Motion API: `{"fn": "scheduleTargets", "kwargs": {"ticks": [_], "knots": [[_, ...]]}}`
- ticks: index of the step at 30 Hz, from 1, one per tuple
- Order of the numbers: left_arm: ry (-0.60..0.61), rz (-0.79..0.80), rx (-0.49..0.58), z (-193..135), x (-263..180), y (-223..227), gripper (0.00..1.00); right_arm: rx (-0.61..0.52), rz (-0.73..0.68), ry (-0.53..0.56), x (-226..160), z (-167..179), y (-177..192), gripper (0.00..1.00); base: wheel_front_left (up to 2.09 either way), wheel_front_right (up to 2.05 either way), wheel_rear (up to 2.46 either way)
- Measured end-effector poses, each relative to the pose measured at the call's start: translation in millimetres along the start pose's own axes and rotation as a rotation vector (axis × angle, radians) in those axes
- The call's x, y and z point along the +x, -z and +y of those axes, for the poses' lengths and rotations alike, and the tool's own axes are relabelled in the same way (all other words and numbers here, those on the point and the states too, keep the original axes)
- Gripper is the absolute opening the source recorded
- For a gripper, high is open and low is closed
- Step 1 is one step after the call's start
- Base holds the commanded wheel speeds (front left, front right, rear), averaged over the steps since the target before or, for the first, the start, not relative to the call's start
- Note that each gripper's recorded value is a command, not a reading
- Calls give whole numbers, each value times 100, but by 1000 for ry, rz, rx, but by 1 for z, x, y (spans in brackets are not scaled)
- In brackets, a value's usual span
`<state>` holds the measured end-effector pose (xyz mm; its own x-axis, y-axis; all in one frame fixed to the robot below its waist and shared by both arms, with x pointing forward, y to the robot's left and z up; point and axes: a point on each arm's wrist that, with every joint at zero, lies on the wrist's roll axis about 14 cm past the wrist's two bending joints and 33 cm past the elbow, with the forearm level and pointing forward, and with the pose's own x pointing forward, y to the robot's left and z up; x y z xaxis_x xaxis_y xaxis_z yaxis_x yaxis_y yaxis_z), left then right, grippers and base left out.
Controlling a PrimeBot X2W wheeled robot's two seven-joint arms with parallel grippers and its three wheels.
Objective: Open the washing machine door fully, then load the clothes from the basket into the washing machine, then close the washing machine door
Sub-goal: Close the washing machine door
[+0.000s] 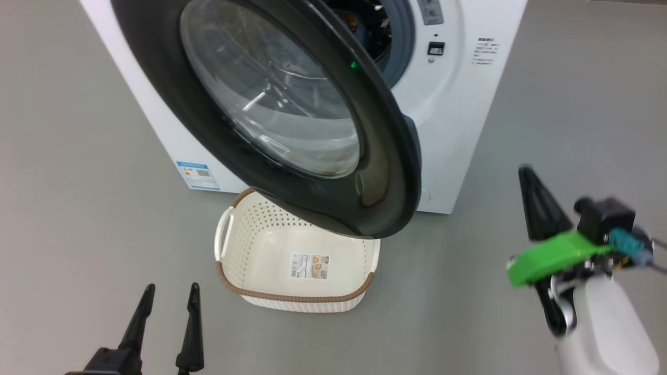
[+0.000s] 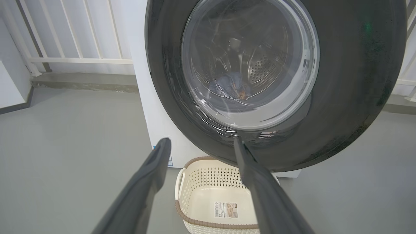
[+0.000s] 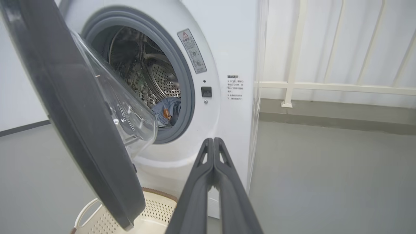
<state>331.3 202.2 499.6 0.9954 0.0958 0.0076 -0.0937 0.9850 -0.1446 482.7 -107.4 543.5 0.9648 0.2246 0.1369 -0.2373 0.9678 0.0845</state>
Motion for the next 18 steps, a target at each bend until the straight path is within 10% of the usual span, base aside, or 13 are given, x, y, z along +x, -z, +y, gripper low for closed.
{"fn": "scheduleTargets", "kwargs": {"ticks": [18], "knots": [[-16, -26, 7, 6, 2, -5, 100, -36, -495, -402, 18, 135, -188, 0, 0, 0, 0]]}}
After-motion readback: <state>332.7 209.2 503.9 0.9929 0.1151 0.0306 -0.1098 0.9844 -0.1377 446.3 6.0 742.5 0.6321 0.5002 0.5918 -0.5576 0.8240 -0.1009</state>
